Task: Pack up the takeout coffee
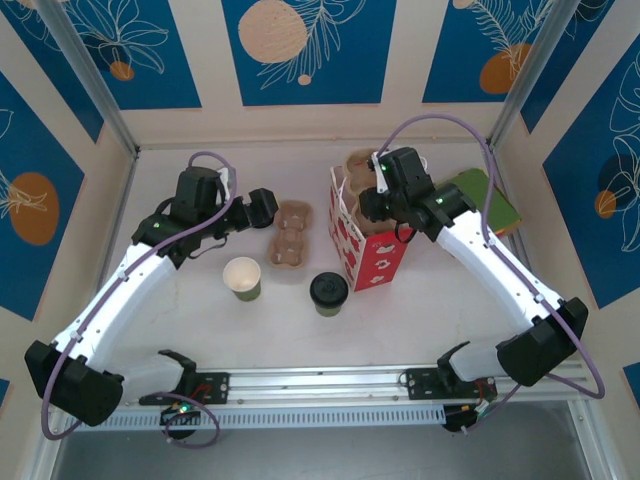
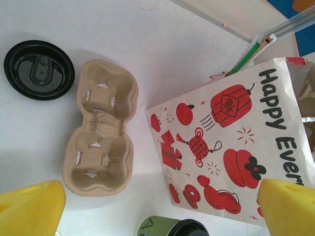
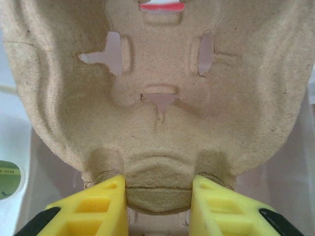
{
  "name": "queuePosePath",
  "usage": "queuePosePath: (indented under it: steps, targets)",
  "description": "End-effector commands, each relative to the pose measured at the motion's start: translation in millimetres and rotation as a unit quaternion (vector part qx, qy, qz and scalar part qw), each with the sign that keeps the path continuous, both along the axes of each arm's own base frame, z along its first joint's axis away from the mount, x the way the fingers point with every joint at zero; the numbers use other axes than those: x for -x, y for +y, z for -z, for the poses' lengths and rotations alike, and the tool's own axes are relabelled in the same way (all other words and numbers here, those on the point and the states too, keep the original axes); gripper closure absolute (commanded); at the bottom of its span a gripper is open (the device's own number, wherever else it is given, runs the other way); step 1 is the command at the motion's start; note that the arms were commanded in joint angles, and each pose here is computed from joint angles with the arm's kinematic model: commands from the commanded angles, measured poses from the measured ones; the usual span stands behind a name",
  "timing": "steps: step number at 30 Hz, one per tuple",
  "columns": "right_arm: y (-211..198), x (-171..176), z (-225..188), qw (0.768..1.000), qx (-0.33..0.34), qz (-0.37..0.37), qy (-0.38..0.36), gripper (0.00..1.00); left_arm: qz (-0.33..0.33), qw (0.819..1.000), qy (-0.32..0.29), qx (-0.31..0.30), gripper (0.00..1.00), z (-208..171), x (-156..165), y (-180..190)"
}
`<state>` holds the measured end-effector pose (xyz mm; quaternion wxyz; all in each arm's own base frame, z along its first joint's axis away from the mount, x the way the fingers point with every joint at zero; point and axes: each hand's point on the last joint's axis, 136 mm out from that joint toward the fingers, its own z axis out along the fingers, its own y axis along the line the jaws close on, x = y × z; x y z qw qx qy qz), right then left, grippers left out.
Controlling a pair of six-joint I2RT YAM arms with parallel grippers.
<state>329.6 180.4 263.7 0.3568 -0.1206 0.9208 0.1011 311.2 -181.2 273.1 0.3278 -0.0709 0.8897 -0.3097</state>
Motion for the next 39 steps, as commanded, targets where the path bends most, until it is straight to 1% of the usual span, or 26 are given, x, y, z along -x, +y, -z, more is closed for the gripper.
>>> queuePosePath:
  steps: [1, 10, 22, 30, 36, 39]
  targets:
    - [0, 8, -1, 1.000, -0.009, -0.001, -0.008, 0.71, 0.009, 1.000, -0.015, -0.014, 0.00, -8, 8, 3]
    - [-4, 13, 32, 0.999, 0.014, 0.008, 0.034, 0.71, 0.013, 0.999, -0.019, -0.024, 0.00, -9, 10, 6]
    - [-2, 18, 58, 0.996, 0.033, -0.001, 0.078, 0.71, 0.019, 0.999, -0.021, -0.032, 0.00, -7, 11, 7]
    - [0, 20, 66, 0.994, 0.041, -0.006, 0.098, 0.71, 0.021, 0.999, -0.023, -0.037, 0.00, -7, 12, 9]
    - [-2, 23, 78, 0.987, 0.060, 0.000, 0.151, 0.71, 0.016, 0.999, -0.031, -0.037, 0.00, -7, 13, 12]
    - [-1, 25, 80, 0.984, 0.065, 0.000, 0.165, 0.71, 0.016, 0.999, -0.032, -0.038, 0.00, -5, 15, 13]
